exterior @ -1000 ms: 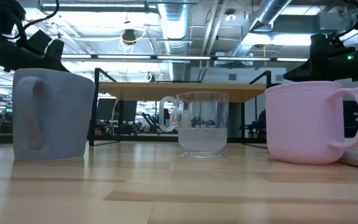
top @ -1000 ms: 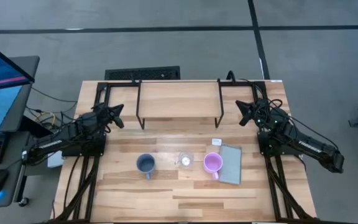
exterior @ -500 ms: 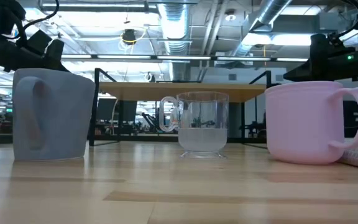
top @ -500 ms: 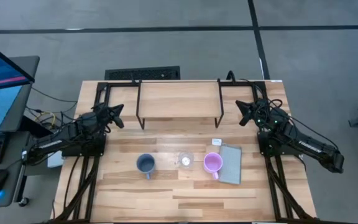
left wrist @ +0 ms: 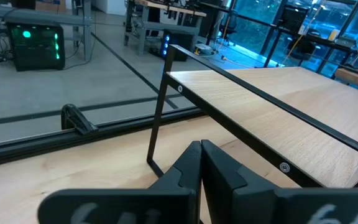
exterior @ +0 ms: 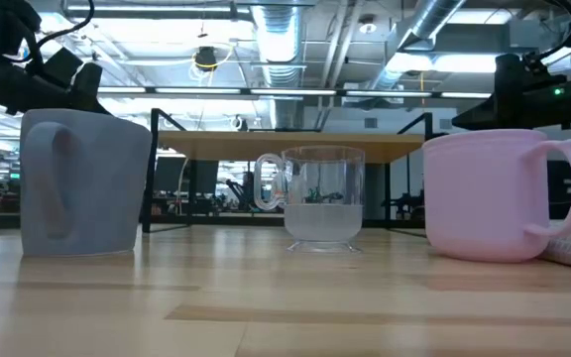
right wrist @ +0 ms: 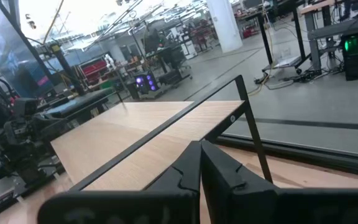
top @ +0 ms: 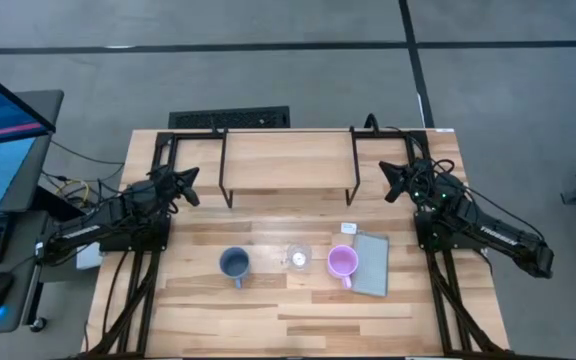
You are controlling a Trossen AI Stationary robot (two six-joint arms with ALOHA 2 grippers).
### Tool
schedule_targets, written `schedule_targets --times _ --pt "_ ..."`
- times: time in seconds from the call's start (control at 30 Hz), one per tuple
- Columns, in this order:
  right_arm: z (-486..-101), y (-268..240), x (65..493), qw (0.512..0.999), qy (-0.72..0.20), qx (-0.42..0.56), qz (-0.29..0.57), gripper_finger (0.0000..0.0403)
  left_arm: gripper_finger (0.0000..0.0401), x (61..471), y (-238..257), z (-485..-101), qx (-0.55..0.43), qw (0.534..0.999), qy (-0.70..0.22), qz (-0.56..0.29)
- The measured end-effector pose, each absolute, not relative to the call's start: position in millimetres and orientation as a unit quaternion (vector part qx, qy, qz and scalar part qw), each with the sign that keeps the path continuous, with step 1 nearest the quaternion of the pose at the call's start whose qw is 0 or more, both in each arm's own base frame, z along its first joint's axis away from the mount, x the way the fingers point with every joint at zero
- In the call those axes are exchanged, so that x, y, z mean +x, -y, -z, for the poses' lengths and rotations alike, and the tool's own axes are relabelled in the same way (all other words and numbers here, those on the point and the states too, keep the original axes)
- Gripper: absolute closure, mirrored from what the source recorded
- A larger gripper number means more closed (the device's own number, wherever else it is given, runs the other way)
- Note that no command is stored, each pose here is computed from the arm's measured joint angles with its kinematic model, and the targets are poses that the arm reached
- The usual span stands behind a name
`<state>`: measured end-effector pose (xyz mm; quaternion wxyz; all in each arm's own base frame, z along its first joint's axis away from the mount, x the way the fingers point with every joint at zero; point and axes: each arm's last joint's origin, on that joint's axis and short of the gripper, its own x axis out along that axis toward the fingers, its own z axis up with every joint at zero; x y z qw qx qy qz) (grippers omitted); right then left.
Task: Stack small to large cups/mugs on shelf
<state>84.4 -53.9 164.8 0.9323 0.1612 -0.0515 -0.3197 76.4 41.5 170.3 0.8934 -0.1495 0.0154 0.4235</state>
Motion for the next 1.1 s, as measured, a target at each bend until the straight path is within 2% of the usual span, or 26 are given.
schedule_targets --times 1.1 --pt "-164.7 53.9 84.4 0.932 0.052 0.161 0.321 0.037 0.0401 76.4 -41.4 -170.4 -0.15 0.893 -0.015 -0.423"
